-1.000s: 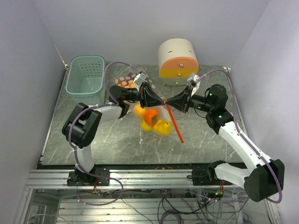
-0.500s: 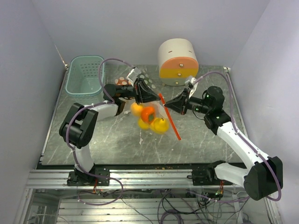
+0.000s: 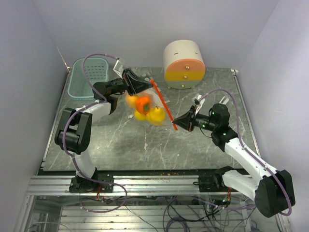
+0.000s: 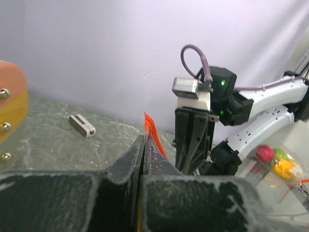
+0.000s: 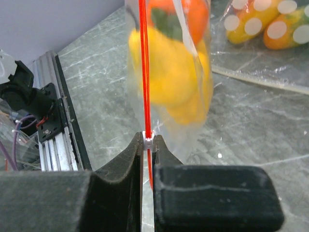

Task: Open the zip-top bag and remove the fake food
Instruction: Unzip the zipper food storage bag at the center of the board.

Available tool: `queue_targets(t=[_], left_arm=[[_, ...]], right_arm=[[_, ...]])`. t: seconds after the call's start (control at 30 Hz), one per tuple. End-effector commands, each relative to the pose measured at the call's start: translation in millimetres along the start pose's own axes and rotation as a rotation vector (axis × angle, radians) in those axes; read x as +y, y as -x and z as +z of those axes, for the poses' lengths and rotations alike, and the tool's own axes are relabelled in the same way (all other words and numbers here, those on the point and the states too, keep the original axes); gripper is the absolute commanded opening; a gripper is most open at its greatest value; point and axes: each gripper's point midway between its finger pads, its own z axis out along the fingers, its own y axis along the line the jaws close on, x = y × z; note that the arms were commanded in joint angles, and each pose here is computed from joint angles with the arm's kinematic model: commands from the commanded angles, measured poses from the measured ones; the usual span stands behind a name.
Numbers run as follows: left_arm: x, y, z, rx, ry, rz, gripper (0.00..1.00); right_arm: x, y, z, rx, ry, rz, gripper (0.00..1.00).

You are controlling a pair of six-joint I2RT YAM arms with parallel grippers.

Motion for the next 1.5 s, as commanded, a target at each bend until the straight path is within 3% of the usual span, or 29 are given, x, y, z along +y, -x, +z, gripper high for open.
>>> queue_targets(t=[0.0, 0.43, 0.5, 0.63, 0.7, 0.97, 1.47], left_arm=[[-33, 59, 2, -0.171, -0.067, 0.242, 0.07], [-24, 69, 1, -0.264, -0.024, 0.155, 0.07], [-23, 62, 2, -0.258, -0.024, 0.135, 0.07], [-27, 33, 12, -0.207, -0.048, 0.103, 0.07], [-35, 17, 19, -0.173, -0.075, 0.094, 0.07], [-52, -26, 28, -0.095, -0.119, 0.074, 0.07], [-47, -36, 35, -0.079, -0.133, 0.039, 0.07]], right_arm=[[-3, -16, -7, 0.001, -0.047, 0.042, 0.00], [-20, -20, -20, -0.040, -0.197, 0.047, 0.00], [-17, -7, -20, -0.061, -0.191, 0.027, 0.10], [-13, 31, -19, -0.115, -0.186, -0.020, 0.47], [-13, 50, -19, -0.143, -0.199, -0.049, 0.54], [-33, 90, -16, -0.201, -0.293, -0.092, 0.55], [-44, 55, -6, -0.135, -0.285, -0.049, 0.55]])
